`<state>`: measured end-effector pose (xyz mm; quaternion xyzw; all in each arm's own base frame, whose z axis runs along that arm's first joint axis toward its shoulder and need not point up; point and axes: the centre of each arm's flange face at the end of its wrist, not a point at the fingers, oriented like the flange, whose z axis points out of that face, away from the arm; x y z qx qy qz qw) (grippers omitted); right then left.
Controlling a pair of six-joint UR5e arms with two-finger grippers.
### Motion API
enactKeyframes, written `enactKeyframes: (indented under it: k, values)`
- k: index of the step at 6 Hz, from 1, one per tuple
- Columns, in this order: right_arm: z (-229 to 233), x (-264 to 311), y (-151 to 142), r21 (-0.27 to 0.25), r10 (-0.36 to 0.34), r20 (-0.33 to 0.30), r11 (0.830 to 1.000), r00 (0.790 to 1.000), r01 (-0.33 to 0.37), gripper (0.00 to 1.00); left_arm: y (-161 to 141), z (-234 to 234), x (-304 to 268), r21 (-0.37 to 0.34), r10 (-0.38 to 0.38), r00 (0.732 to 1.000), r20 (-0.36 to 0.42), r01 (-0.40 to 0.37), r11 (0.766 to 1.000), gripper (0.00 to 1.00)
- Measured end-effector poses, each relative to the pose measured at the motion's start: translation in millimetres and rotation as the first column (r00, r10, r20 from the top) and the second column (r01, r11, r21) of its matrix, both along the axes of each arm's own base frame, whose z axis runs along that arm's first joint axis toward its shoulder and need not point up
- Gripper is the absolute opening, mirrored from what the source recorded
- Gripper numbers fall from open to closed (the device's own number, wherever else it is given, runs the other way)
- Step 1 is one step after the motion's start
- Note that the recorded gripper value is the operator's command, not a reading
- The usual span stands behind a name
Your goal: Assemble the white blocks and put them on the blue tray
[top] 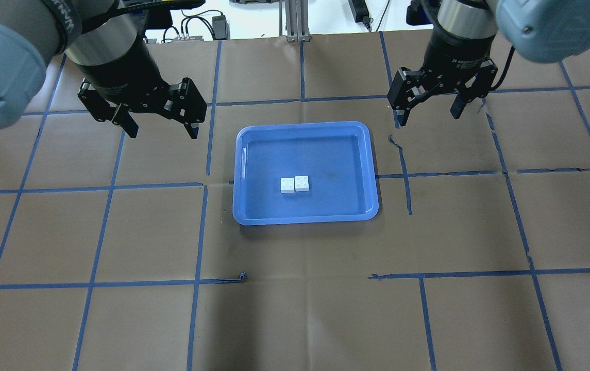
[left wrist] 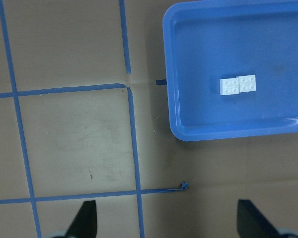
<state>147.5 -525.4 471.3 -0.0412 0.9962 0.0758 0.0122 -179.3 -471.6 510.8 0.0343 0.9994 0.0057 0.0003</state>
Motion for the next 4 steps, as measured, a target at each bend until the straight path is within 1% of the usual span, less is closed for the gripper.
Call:
enactKeyframes:
  k: [1,2,4]
  values:
    - [19,-6,15,0.015,-0.043,-0.024,0.999,0.999,0.044,1.00,0,2,2,-0.001,-0.002,1.000,0.000,0.002,1.000,0.99]
    - [28,-13,21,0.013,-0.066,-0.032,0.998,0.997,0.067,1.00,0,1,2,0.002,-0.008,1.000,0.000,0.008,1.000,1.00]
    - [36,-24,22,-0.007,-0.094,-0.032,0.996,0.995,0.094,1.00,-1,6,2,-0.006,-0.016,1.000,-0.002,0.016,1.000,1.00]
